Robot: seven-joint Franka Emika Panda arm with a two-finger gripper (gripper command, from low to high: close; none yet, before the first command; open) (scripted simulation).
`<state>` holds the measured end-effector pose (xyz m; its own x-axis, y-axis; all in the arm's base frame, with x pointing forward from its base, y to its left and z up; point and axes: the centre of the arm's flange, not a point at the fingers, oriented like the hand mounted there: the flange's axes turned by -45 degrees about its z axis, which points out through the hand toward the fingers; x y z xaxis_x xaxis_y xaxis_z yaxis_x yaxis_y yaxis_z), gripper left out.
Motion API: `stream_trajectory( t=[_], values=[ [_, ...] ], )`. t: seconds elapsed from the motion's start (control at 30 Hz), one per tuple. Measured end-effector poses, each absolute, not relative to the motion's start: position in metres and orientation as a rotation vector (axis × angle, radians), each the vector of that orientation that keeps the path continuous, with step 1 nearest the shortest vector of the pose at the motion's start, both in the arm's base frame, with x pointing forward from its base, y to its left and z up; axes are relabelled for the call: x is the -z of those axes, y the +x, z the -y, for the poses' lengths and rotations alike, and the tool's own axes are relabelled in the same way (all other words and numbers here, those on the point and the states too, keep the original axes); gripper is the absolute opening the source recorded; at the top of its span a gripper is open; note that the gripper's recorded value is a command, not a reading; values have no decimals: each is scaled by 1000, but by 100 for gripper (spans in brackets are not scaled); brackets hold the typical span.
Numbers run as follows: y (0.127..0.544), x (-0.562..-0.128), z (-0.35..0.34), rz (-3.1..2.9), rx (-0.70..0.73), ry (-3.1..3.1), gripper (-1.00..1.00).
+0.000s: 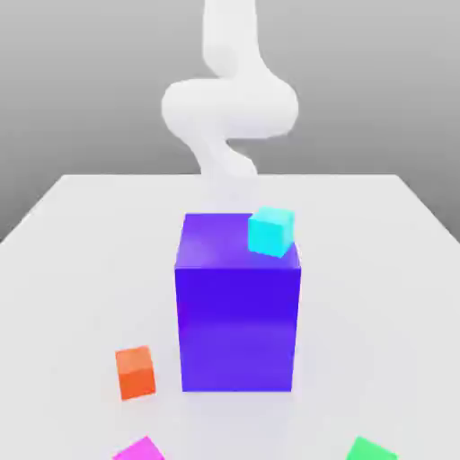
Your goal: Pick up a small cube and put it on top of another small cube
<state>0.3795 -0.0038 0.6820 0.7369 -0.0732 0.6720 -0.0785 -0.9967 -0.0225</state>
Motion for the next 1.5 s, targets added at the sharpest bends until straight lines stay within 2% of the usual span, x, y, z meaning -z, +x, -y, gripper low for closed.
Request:
stream_trajectory(
  t=[0.27,0.53,0.77,0.97,1.1,1.13,1.37,1.5],
  values=[
    [470,-570,29,464,-822,2957,0],
    [523,-439,63,783,-527,2949,0],
    [538,-316,92,1064,-268,2910,0],
    [529,-211,105,1300,-42,2854,0],
    [527,-150,107,1342,-3,2841,0],
    [526,-136,106,1343,-1,2840,-100],
    [526,-133,106,1344,-3,2840,-100],
    [526,-181,106,1342,-2,2842,-100]
  ],
)
